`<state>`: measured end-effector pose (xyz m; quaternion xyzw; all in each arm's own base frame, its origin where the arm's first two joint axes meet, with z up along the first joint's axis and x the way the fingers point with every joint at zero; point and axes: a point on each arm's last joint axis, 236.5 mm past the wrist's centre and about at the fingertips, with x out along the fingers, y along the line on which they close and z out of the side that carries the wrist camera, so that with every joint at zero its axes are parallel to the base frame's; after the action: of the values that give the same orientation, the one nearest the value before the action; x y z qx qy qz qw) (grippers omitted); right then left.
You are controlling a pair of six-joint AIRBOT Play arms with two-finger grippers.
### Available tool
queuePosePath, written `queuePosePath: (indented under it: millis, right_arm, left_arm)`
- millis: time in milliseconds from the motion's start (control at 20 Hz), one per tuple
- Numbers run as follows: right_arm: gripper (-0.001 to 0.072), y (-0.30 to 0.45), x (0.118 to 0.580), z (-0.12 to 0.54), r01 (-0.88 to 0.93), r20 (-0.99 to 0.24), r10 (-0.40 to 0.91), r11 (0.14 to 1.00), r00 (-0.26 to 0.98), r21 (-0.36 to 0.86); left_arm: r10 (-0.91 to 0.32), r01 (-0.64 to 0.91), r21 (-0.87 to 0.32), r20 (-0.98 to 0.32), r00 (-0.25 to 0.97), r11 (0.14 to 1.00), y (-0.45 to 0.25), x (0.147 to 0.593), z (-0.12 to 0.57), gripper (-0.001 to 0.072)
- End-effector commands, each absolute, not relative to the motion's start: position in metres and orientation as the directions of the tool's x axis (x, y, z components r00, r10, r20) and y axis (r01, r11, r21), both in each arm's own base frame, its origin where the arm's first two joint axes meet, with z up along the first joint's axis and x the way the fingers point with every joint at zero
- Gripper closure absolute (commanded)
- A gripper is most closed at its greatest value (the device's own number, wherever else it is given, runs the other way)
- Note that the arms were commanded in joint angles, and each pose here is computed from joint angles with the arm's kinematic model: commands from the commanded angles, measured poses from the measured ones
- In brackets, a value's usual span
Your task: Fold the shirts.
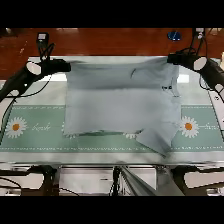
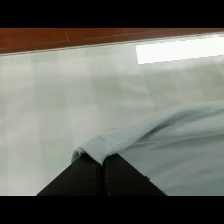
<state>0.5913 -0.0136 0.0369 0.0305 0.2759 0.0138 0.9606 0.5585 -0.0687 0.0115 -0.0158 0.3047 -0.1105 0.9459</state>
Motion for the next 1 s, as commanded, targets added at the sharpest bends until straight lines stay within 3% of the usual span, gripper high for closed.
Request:
queuePosePath:
  millis: [0,300,400,500,600,950]
  right_arm:
    - [0.0688,-0.017,0.599,-0.004,0.006,-0.560,0.027,0.998,0.828,0.058]
    - [0.0689,-0.017,0.596,-0.007,0.002,-0.575,0.034,0.998,0.818,0.061]
    - [0.0688,-0.006,0.569,-0.005,-0.034,-0.666,0.091,0.995,0.740,0.097]
    - [0.0688,0.000,0.532,-0.002,-0.029,-0.763,0.146,0.986,0.630,0.165]
    - [0.0687,-0.005,0.497,-0.003,-0.014,-0.839,0.162,0.983,0.520,0.181]
    - [0.0687,-0.028,0.455,-0.060,0.024,-0.950,0.114,0.992,0.290,0.126]
  left_arm:
    - [-0.191,0.173,-0.088,-0.609,0.770,0.981,-0.064,0.565,-0.030,0.0682]
    - [-0.171,0.151,-0.084,-0.608,0.775,0.985,-0.053,0.568,-0.033,0.0682]
    - [-0.262,0.215,-0.156,-0.689,0.676,0.964,-0.066,0.540,-0.037,0.0683]
    - [-0.383,0.272,-0.279,-0.779,0.497,0.921,-0.085,0.493,-0.045,0.0683]
    - [-0.441,0.206,-0.393,-0.832,0.336,0.896,-0.087,0.453,-0.052,0.0683]
    - [-0.421,0.104,-0.410,-0.848,0.321,0.906,-0.071,0.453,-0.072,0.0682]
